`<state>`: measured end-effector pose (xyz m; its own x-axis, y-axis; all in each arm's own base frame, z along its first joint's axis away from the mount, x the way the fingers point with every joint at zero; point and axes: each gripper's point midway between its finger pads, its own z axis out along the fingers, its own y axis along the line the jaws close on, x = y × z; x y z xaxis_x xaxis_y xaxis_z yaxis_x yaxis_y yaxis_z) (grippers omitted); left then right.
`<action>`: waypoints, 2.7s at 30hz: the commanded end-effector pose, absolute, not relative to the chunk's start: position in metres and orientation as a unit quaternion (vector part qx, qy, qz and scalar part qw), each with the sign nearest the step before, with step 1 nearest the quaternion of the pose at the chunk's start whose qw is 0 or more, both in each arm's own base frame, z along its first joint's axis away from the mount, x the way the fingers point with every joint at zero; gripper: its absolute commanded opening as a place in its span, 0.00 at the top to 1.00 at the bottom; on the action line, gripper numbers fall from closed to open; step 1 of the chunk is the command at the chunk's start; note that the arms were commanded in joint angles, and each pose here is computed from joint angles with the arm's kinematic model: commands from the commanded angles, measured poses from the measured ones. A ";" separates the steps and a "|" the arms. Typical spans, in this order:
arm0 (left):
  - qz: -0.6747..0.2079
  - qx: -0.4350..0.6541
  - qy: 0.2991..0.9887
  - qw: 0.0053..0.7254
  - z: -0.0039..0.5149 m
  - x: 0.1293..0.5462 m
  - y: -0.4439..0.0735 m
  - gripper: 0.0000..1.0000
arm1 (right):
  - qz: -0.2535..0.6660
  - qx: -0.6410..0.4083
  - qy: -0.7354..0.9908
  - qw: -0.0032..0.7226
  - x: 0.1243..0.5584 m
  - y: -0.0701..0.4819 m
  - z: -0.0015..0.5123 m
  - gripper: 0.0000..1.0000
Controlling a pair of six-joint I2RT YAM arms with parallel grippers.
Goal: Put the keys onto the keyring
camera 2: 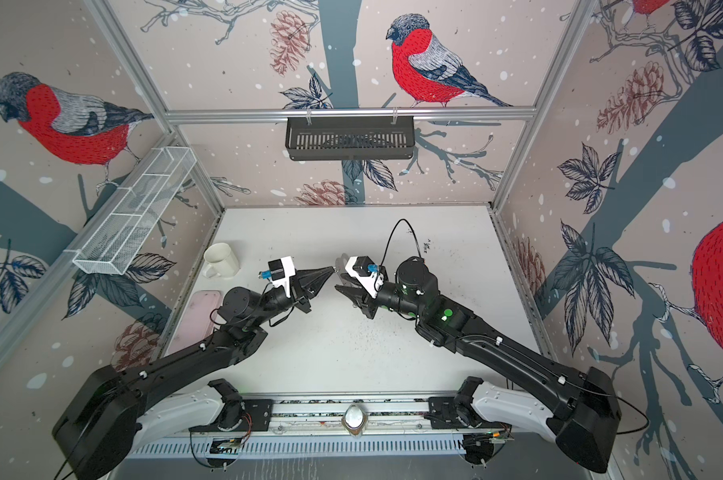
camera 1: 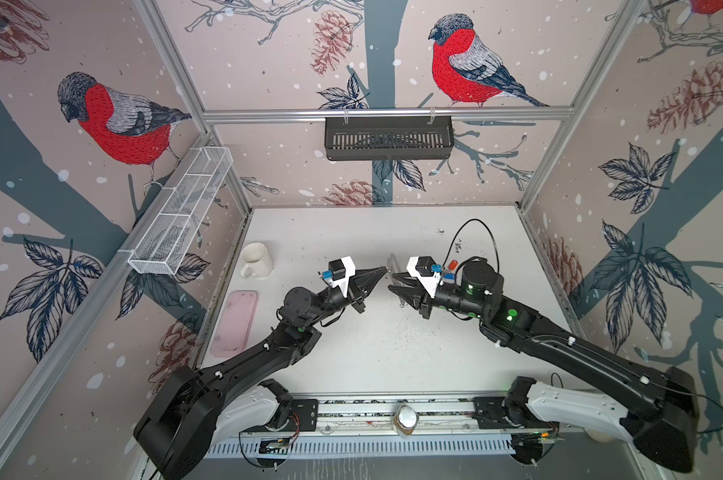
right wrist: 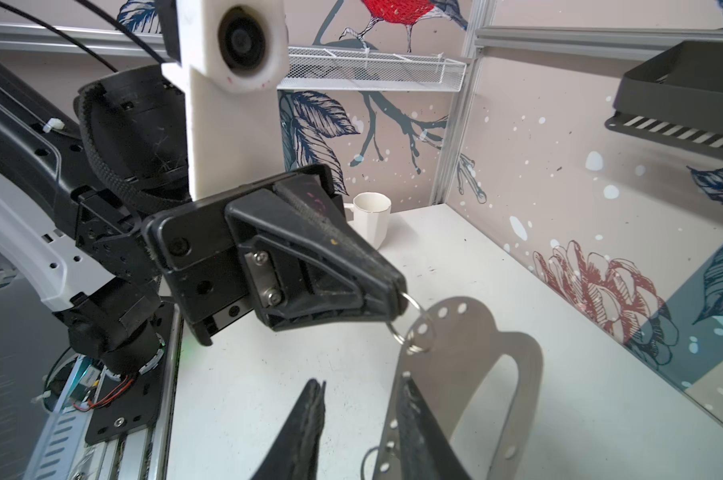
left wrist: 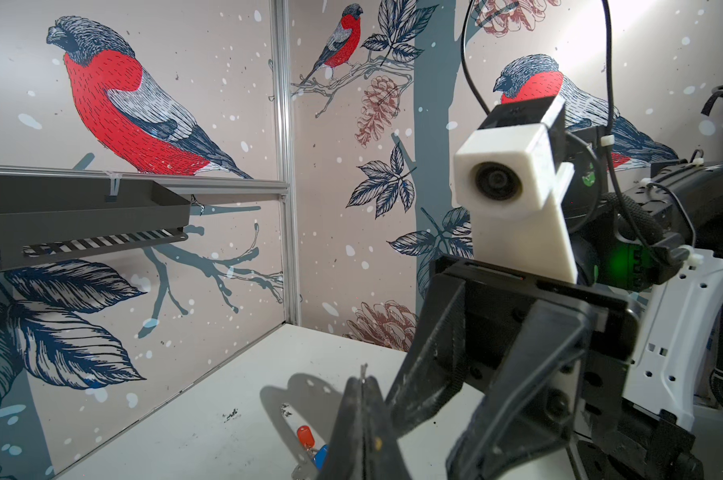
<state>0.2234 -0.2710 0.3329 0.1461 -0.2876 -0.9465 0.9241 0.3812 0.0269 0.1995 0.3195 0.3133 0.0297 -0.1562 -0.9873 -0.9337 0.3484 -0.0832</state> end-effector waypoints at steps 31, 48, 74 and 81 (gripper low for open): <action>-0.350 0.167 0.583 0.714 0.332 0.271 -0.249 1.00 | 0.303 -0.360 0.655 0.591 0.251 0.299 0.323 0.84; -0.369 0.256 0.589 0.672 0.321 0.253 -0.276 1.00 | 0.315 -0.341 0.681 0.567 0.272 0.299 0.310 0.69; -0.350 0.240 0.613 0.666 0.311 0.260 -0.271 1.00 | 0.191 -0.047 0.862 0.468 0.380 0.156 0.184 0.69; -0.349 0.233 0.610 0.672 0.311 0.257 -0.264 1.00 | 0.111 -0.003 0.905 0.410 0.408 0.122 0.116 0.67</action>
<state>0.2569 -0.2687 0.3025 -0.0154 -0.1542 -0.9879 0.7619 0.6380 -0.1114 0.4001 0.1302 0.1278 -0.6486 0.0749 -0.7574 -0.1530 0.9620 0.2261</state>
